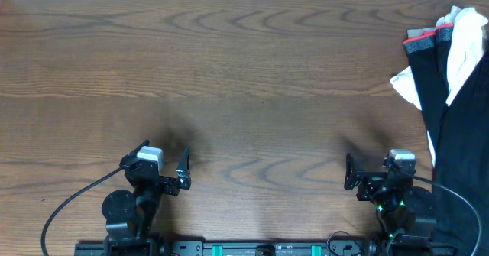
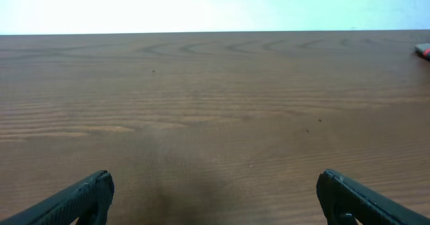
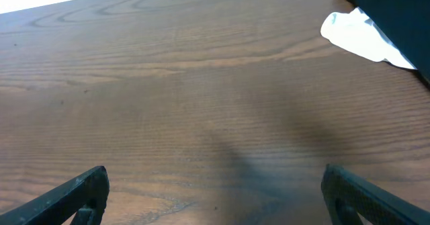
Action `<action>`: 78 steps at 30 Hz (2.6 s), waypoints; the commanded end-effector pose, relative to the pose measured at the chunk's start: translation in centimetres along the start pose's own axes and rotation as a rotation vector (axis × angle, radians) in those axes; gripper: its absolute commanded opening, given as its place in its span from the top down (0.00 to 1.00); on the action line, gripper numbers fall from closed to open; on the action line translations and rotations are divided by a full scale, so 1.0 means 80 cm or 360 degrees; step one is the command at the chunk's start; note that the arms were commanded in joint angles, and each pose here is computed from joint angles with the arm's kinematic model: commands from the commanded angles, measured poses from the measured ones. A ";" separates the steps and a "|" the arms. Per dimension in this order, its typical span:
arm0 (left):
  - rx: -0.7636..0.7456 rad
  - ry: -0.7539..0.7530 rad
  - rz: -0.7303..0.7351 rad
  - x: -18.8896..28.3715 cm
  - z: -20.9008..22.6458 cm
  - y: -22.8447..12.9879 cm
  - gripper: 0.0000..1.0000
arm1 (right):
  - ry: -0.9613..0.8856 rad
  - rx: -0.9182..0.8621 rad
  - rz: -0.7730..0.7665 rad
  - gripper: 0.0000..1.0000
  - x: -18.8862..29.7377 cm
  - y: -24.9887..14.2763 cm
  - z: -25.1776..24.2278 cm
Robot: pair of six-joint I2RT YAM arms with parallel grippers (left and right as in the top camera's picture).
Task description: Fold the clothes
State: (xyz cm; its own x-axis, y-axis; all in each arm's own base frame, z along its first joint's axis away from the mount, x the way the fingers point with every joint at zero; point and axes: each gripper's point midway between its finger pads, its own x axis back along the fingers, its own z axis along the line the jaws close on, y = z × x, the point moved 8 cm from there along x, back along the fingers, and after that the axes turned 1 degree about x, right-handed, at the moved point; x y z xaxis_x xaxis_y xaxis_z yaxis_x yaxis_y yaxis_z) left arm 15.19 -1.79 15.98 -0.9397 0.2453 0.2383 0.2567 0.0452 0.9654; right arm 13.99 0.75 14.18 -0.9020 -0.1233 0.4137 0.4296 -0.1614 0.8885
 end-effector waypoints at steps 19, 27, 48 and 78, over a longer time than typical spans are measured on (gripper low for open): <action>0.0475 -0.0141 0.0123 -0.005 -0.009 -0.015 0.02 | 0.0427 -0.0045 0.0031 0.01 0.004 -0.001 0.030; 0.0485 -0.0248 -0.0048 0.023 -0.026 0.071 0.02 | 0.0666 0.0045 -0.0146 0.01 0.048 0.057 0.060; 0.0590 0.0240 0.0996 -0.021 0.007 0.278 0.02 | -0.0036 -0.0017 0.1011 0.01 -0.011 0.234 0.032; 0.0626 0.0275 0.1245 -0.036 0.013 0.258 0.02 | -0.1011 -0.1048 0.0787 0.25 -0.161 0.193 -0.302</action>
State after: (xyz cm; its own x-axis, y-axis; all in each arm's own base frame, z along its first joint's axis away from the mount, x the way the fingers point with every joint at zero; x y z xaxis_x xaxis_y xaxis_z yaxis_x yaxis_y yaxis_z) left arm 23.34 -0.62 34.93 -0.4738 0.2097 0.8553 0.8665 0.2844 0.4103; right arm 32.99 -22.27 18.38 -0.3869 0.1795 0.9045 0.5562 -0.7370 0.3841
